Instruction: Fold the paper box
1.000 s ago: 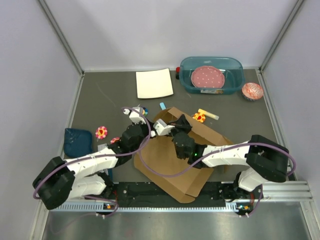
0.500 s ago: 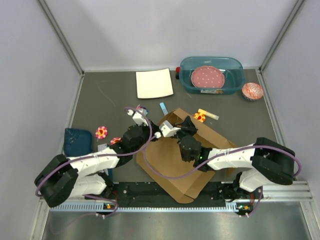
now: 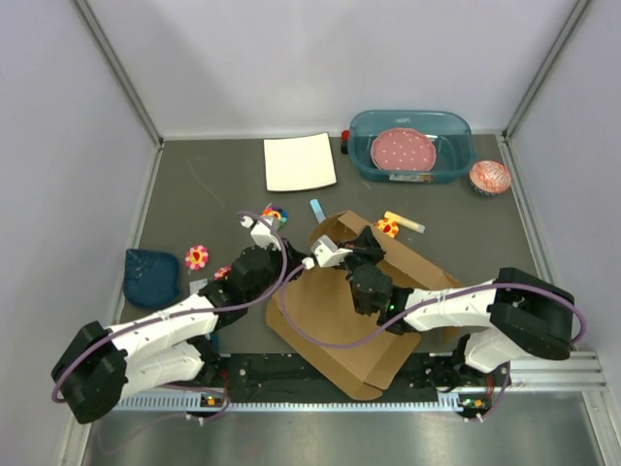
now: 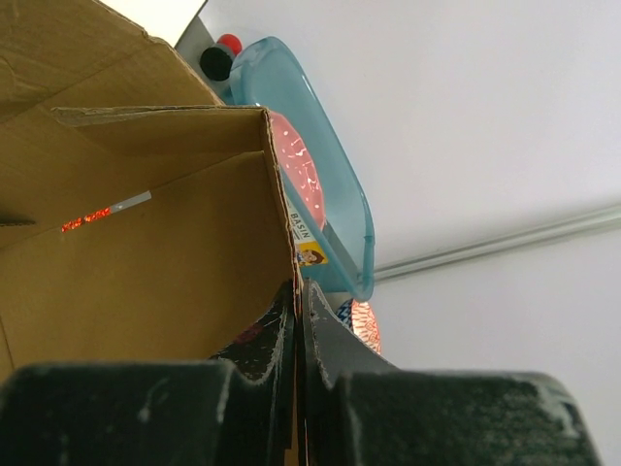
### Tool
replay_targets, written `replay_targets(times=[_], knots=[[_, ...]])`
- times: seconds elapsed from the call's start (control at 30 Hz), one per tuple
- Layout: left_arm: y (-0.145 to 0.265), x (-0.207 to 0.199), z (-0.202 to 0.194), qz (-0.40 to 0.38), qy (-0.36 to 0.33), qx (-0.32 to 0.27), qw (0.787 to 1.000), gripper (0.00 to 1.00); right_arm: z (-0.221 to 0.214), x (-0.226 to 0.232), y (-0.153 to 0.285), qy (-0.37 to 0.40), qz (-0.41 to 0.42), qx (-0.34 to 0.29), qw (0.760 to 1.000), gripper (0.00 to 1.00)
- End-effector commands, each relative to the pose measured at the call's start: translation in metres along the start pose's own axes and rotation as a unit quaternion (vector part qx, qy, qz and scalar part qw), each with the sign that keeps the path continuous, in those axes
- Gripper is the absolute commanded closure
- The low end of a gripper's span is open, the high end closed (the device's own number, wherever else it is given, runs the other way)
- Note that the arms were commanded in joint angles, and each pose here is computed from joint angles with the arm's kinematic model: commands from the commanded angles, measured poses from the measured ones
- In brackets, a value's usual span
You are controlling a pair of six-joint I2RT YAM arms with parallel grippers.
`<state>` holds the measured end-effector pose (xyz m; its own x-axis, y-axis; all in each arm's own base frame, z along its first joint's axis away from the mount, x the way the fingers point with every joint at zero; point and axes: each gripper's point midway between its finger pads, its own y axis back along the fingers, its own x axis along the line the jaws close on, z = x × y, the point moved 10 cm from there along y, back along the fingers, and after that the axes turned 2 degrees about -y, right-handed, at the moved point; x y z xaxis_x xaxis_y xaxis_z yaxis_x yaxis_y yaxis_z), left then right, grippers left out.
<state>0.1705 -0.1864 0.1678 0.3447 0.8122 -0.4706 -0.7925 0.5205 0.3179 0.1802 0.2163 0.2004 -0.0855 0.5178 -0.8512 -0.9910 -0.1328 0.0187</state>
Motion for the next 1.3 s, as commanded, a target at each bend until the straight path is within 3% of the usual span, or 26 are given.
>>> replay_targets(times=[0.0,0.3,0.4,0.67,0.97,1.27], knots=[[0.008,-0.001,0.011,-0.001,-0.013,-0.031,0.999,0.66,-0.004,0.001,0.004,-0.020,-0.002,0.004,1.000,1.00],[0.004,0.024,0.025,0.074,0.033,-0.105,0.991,0.67,-0.008,0.007,0.007,0.005,0.001,0.005,1.000,1.00],[-0.018,0.026,0.033,0.083,0.035,-0.081,0.993,0.69,-0.007,0.010,0.008,0.012,0.000,0.005,1.000,1.00],[-0.062,0.005,0.036,0.007,0.047,-0.036,0.998,0.73,-0.009,0.016,0.011,0.027,-0.003,0.010,1.000,1.00],[-0.074,-0.006,0.024,-0.061,0.061,-0.017,0.996,0.73,-0.008,0.013,0.011,0.021,-0.003,0.011,1.000,1.00],[-0.065,-0.018,-0.014,-0.103,0.056,0.037,0.992,0.75,-0.008,0.013,0.012,0.021,-0.002,0.011,1.000,1.00]])
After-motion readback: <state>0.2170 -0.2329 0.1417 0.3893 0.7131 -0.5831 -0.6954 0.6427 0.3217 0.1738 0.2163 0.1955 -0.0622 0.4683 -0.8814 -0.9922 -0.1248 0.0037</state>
